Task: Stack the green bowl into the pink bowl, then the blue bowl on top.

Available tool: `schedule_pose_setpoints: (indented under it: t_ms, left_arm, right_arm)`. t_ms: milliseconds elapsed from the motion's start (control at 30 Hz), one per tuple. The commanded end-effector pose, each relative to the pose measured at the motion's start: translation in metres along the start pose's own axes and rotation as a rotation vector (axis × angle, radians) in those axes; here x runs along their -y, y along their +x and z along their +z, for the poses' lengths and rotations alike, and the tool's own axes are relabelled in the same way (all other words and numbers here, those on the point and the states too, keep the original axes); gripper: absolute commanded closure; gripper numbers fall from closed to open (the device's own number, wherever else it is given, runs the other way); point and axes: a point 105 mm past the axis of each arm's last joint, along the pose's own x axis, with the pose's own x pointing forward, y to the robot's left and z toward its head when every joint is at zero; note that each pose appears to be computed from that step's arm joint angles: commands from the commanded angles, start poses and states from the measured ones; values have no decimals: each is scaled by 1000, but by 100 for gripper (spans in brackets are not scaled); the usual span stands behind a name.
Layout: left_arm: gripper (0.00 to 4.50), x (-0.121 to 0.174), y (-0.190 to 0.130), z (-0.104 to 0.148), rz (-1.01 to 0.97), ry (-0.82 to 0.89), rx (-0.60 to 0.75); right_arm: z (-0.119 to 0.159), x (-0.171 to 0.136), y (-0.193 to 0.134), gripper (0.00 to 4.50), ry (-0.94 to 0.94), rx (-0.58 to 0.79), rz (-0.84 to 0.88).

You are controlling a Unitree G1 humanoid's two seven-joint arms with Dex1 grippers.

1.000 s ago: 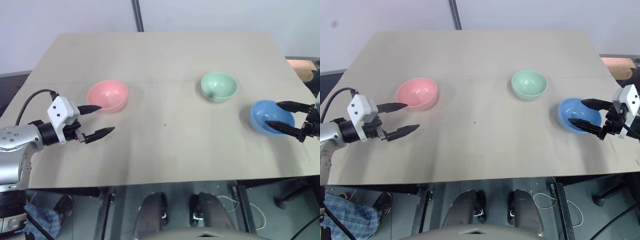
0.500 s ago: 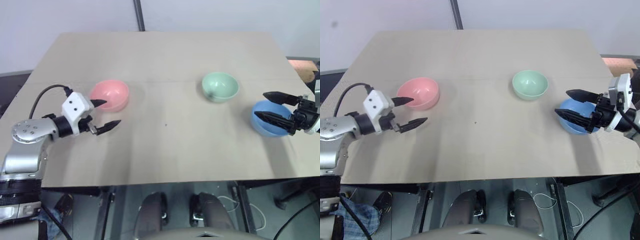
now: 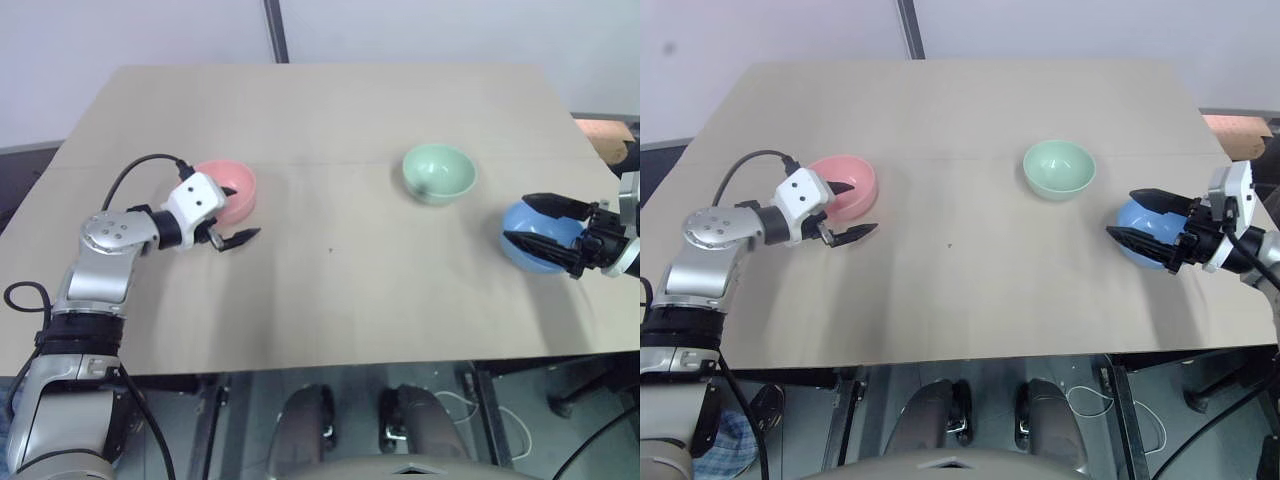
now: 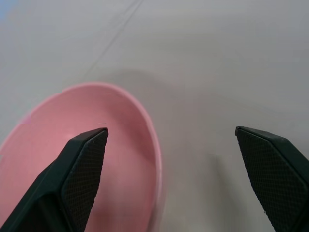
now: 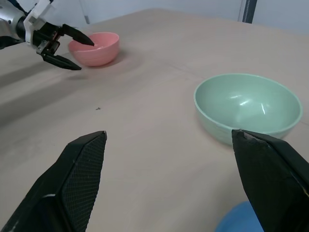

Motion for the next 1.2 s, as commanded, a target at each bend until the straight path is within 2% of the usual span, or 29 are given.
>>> schedule_pose_setpoints:
  t_ms: [33,133,167,200,267,333,433,467,633,833,967,1200]
  left_arm:
    - [4,-7,-1,-8,-9,35,-77]
    - [4,-2,6,-16,-41,38,-116]
    - [55,-1,10,-16,-44,41,-118]
    - [80,-1,12,-16,-45,44,-117]
    - [166,1,18,-13,-54,53,-109]
    - [274,3,20,-11,-64,50,-99]
    - [415,4,21,-9,-80,52,-92]
    - [444,5,22,-9,-82,55,-93]
    - [444,2,22,-7,-72,67,-83]
    - [444,5,29,22,-98,137,10]
    - [444,34,38,67,-246,265,175]
    - [444,91,35,103,-555,429,299]
  right_arm:
    - [12,-1,-4,0,-67,20,-18]
    - [11,1,-5,0,-65,22,-27]
    - [10,1,-4,0,-65,22,-28]
    - [10,1,-4,0,-66,22,-28]
    - [9,0,-3,0,-68,23,-27]
    - [9,-1,-3,0,-68,24,-27]
    - [8,-1,-2,0,-63,22,-29]
    - [8,-2,-2,0,-59,23,-30]
    - [5,-2,-1,0,-58,15,-36]
    - [1,0,0,0,-62,-2,-35]
    - [0,1,1,0,-63,-2,-36]
    - [0,1,2,0,-65,1,-40]
